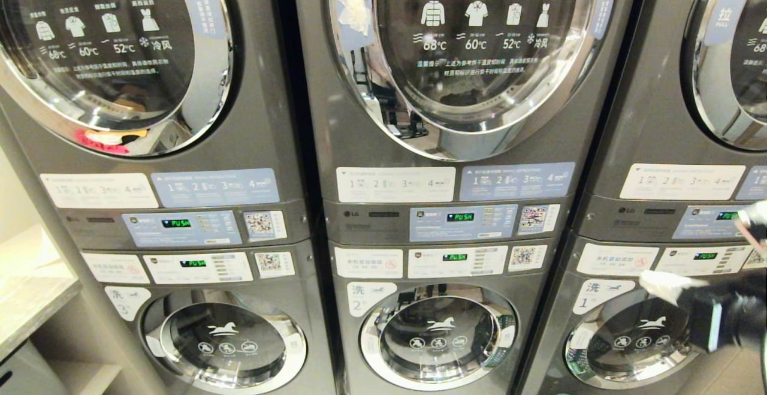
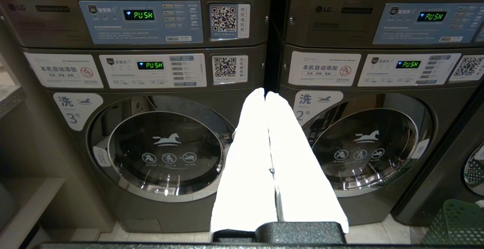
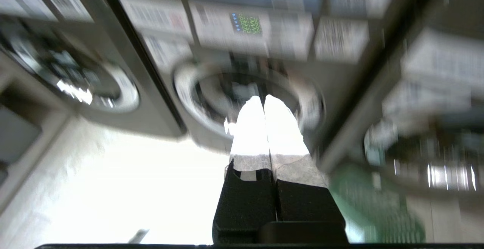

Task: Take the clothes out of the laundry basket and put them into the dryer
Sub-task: Close the dryer

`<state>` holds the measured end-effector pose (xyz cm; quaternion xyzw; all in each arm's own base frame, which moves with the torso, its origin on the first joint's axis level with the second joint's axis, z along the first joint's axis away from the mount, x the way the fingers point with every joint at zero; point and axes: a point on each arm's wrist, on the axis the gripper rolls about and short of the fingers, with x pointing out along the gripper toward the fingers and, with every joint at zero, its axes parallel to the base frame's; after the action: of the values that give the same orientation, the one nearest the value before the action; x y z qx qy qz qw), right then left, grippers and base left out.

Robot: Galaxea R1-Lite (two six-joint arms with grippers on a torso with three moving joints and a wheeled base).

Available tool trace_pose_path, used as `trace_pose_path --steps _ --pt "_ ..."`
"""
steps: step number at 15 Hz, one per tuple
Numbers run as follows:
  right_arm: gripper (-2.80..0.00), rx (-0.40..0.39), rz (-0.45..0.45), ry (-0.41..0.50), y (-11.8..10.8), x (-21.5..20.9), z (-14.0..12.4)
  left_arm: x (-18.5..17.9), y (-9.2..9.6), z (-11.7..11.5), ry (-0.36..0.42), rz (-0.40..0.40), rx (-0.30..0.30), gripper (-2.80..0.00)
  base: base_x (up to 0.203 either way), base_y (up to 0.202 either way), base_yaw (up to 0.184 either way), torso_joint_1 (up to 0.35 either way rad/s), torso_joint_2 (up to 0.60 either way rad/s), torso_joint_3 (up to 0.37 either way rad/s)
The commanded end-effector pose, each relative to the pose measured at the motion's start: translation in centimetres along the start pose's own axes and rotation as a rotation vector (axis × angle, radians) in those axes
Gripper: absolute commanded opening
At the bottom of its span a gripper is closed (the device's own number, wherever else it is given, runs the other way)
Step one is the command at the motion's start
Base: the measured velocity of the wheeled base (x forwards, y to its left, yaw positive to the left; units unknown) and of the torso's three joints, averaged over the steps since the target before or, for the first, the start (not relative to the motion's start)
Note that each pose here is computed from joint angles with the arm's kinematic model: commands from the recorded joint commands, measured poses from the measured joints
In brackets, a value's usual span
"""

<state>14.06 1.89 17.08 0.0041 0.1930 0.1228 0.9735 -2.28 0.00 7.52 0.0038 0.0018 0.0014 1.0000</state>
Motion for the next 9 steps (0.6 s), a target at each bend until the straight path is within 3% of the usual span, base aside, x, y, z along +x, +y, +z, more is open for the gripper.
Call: trace_pose_path --steps 1,3,5,9 --pt "-2.8 0.013 -0.051 -0.03 0.0 -4.1 -5.1 0.0 0.0 0.0 0.001 -0.001 0.0 -2.8 0.0 0.0 0.0 0.0 0.0 0.0" --pt "-2.8 0.001 -0.071 -0.065 0.7 -7.2 -9.0 0.0 0.0 0.0 0.001 0.0 0.0 -2.8 0.0 0.0 0.0 0.0 0.0 0.0" --pt "-2.8 -0.027 -0.068 -0.13 1.3 -9.6 -11.0 0.0 0.0 0.0 0.001 0.0 0.0 -2.8 0.0 0.0 0.0 0.0 0.0 0.0" --pt "-2.8 -0.16 -0.083 -0.346 2.0 -12.1 -13.7 0.0 0.0 0.0 0.001 0.0 0.0 -2.8 0.0 0.0 0.0 0.0 0.0 0.0"
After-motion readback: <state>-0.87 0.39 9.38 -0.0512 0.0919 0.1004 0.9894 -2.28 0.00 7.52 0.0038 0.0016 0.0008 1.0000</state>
